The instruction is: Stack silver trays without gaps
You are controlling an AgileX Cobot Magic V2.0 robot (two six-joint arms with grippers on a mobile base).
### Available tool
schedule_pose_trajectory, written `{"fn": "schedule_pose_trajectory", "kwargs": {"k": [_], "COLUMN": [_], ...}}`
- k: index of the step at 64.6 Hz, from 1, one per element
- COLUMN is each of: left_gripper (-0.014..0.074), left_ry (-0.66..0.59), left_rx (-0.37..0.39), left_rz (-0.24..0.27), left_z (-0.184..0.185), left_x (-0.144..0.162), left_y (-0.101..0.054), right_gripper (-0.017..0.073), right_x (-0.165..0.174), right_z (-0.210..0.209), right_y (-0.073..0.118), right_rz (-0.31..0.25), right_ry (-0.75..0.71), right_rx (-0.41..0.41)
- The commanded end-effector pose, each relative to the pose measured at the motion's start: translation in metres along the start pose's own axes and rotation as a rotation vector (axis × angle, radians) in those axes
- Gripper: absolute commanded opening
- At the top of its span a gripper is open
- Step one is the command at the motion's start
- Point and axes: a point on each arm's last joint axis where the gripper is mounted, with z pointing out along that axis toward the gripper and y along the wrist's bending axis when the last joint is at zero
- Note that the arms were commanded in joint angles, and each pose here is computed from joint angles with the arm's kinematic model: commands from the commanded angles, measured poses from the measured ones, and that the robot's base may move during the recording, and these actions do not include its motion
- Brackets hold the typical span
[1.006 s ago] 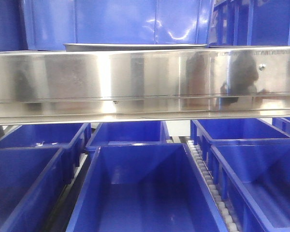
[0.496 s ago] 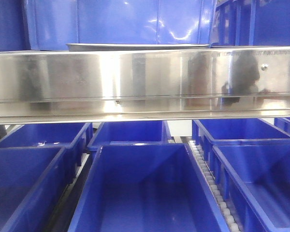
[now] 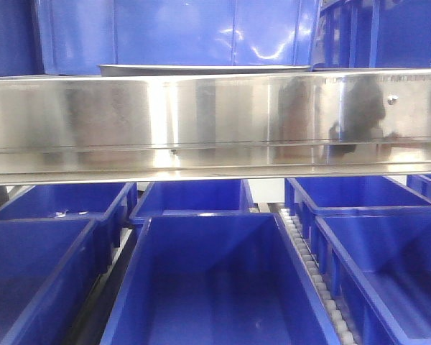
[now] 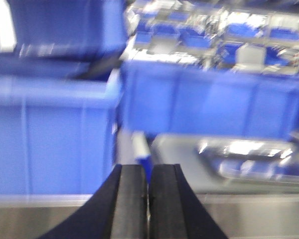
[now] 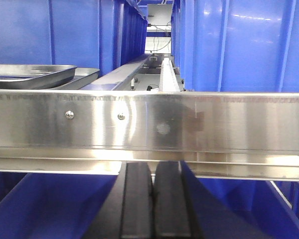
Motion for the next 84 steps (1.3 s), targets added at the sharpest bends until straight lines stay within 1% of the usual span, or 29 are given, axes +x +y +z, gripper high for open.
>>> {"fn": "schedule_pose_trajectory", "kwargs": {"k": [1, 4, 9, 22, 29, 36, 40, 42, 45, 51, 57, 65, 76, 79, 81, 84], "left_gripper": [0.0011, 0.0011, 0.0011, 0.0011, 0.0011, 0.0011, 0.0011, 0.0011, 0.0011, 0.0011, 0.0011, 0.0011, 0.0011, 0.0011, 0.0011, 0.0011], "left_ry": [-0.065, -0.088, -0.106, -0.038, -0.001, 0.0, -0.057, -0.033, -0.031, -0.033, -0.027, -0.011, 0.02, 0.026, 0.03, 0.034], "left_rx": [-0.029, -0.04, -0.053, -0.068, -0.069, -0.068, -0.067, -0.068, -0.07, -0.07, -0.069, -0.067, -0.068, -0.068, -0.069, -0.071], "left_rz": [0.028, 0.044, 0.092, 0.182, 0.194, 0.2, 0.209, 0.213, 0.229, 0.231, 0.211, 0.155, 0.147, 0.122, 0.084, 0.006], "left_z": [0.006, 0.008, 0.009, 0.012, 0.015, 0.016, 0.016, 0.016, 0.016, 0.016, 0.016, 0.016, 0.016, 0.016, 0.016, 0.016], "left_x": [0.022, 0.035, 0.052, 0.087, 0.102, 0.11, 0.105, 0.107, 0.108, 0.107, 0.108, 0.11, 0.112, 0.113, 0.114, 0.114], "left_y": [0.005, 0.007, 0.009, 0.012, 0.014, 0.014, 0.014, 0.014, 0.014, 0.014, 0.014, 0.014, 0.014, 0.014, 0.014, 0.014], "right_gripper": [-0.0078, -0.0078, -0.0078, -0.0078, -0.0078, -0.0078, -0.0078, -0.0078, -0.0078, -0.0078, -0.0078, -0.0078, -0.0078, -0.0078, -0.0078, -0.0078], "right_x": [-0.002, -0.002, -0.002, -0.002, -0.002, -0.002, -0.002, -0.002, -0.002, -0.002, -0.002, -0.002, -0.002, -0.002, -0.002, -0.002], "right_z": [0.0, 0.0, 0.0, 0.0, 0.0, 0.0, 0.0, 0.0, 0.0, 0.0, 0.0, 0.0, 0.0, 0.0, 0.0, 0.0], "right_y": [0.0, 0.0, 0.0, 0.0, 0.0, 0.0, 0.0, 0.0, 0.0, 0.0, 0.0, 0.0, 0.0, 0.0, 0.0, 0.0], "right_rz": [-0.008, -0.008, -0.008, -0.008, -0.008, -0.008, -0.008, -0.008, -0.008, -0.008, -0.008, -0.008, -0.008, -0.008, -0.008, -0.008], "right_ry": [-0.024, -0.024, -0.024, -0.024, -0.024, -0.024, -0.024, -0.024, -0.024, -0.026, -0.026, -0.026, -0.026, -0.026, -0.026, -0.026], "right_rx": [0.003, 0.003, 0.003, 0.003, 0.003, 0.003, 0.003, 0.003, 0.003, 0.004, 0.004, 0.004, 0.004, 0.004, 0.004, 0.004]}}
